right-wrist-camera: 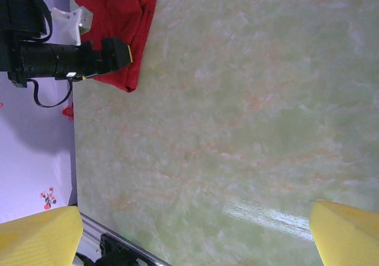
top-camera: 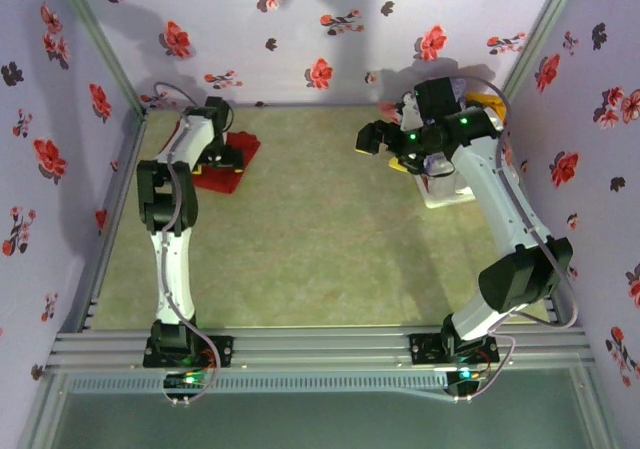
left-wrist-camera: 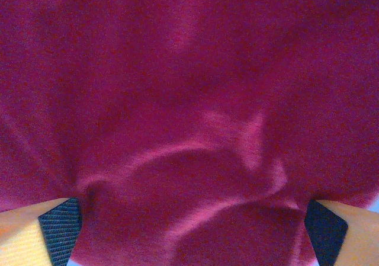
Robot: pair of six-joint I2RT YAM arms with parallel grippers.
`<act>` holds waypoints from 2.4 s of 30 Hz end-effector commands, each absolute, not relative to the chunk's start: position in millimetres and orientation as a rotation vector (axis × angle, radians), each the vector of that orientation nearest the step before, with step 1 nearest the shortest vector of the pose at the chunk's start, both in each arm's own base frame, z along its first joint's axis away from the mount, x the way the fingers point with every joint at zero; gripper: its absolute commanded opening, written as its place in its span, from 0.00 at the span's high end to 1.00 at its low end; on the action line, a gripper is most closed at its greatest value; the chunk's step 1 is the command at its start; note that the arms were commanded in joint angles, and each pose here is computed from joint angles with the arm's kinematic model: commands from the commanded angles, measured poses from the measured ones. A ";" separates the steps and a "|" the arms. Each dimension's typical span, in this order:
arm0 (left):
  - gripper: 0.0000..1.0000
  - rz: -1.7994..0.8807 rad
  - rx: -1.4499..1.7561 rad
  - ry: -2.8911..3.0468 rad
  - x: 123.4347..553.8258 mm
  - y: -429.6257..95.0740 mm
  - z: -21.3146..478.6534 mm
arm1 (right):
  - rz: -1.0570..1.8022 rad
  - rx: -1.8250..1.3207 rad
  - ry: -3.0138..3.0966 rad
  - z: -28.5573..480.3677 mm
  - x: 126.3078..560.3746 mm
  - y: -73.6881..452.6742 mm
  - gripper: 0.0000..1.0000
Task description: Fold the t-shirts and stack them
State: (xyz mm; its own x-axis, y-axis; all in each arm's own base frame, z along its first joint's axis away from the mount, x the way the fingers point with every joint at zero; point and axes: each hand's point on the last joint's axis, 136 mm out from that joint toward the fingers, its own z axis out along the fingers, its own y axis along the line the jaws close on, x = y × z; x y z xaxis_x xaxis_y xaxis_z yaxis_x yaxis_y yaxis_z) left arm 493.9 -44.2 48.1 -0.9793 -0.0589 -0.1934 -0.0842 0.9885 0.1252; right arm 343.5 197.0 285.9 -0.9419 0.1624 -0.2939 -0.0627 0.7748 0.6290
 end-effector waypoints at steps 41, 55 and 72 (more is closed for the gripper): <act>0.76 0.449 -0.025 2.968 521.0 -41.6 8.8 | 0.955 0.057 2.667 272.1 349.4 199.1 0.01; 0.76 0.310 -0.220 2.946 547.1 12.0 2.6 | 0.941 0.063 2.701 264.2 357.3 200.8 0.01; 0.67 -0.007 -0.294 2.871 569.5 -32.2 17.3 | 0.951 0.056 2.713 264.1 355.2 202.4 0.01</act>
State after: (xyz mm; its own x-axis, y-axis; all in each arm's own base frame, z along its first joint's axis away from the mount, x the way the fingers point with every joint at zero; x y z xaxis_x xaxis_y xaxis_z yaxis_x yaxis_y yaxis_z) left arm 567.9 -6.5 30.4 -0.9412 -0.2014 -0.2713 -0.2180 0.9754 0.0320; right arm 359.9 202.4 253.0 -0.9645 0.1390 -0.2246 -0.0273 0.7933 0.6082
